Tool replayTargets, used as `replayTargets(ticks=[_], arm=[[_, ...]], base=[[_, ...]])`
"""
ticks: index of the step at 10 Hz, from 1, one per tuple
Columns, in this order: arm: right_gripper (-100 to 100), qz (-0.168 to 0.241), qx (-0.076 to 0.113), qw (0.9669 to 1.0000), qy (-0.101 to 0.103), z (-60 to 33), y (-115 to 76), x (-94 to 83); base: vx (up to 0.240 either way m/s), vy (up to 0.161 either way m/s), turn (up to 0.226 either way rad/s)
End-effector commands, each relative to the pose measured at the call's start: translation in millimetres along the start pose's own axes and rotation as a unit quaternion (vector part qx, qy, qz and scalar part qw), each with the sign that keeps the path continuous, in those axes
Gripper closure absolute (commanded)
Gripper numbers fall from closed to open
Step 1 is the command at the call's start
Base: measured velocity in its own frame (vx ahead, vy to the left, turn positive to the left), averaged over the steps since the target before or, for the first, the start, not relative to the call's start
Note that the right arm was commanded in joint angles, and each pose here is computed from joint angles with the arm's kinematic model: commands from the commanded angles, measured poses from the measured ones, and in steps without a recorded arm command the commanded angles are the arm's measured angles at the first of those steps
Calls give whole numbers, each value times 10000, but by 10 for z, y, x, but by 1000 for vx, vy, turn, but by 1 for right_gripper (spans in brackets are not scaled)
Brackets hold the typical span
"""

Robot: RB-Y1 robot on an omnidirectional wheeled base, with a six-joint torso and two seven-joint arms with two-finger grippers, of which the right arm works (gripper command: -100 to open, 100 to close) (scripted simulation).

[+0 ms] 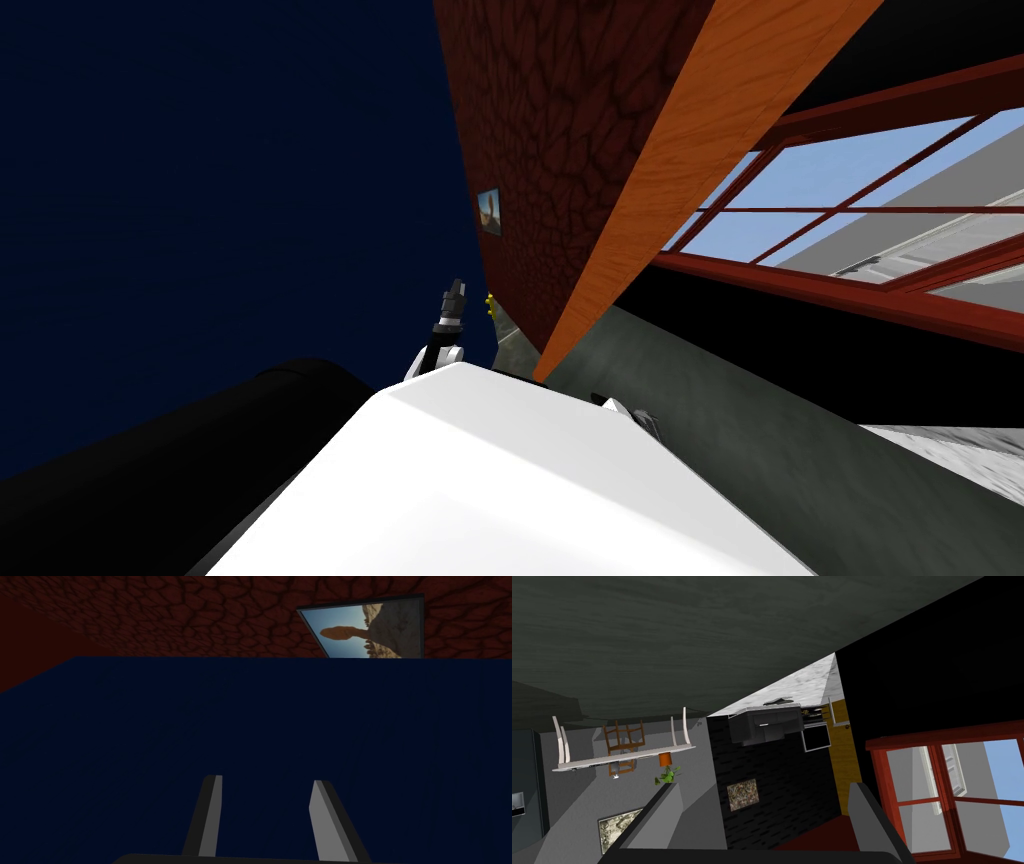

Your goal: Push the door open

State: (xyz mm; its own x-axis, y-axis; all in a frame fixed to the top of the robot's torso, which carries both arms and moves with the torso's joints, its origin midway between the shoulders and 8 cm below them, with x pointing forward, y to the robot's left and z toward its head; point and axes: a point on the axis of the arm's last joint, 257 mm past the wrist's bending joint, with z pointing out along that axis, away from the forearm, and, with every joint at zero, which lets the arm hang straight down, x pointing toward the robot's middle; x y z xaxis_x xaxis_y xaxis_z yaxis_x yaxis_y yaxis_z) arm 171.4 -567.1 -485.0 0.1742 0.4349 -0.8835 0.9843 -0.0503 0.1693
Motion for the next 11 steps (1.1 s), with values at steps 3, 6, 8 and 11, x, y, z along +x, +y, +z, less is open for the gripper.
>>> replayTargets(ticks=[3, 6, 8, 11], arm=[[-100, 25, 135, 9999, -14, -2, -179, 27], [-100, 35, 188, 9998, -21, -4, -250, 37], [-100, 41, 224, 9997, -26, -6, -298, 43], [-100, 53, 294, 9995, -37, -10, -392, 55]], base=[[7, 77, -15], [11, 54, 34], [27, 70, 7], [31, 67, 59]])
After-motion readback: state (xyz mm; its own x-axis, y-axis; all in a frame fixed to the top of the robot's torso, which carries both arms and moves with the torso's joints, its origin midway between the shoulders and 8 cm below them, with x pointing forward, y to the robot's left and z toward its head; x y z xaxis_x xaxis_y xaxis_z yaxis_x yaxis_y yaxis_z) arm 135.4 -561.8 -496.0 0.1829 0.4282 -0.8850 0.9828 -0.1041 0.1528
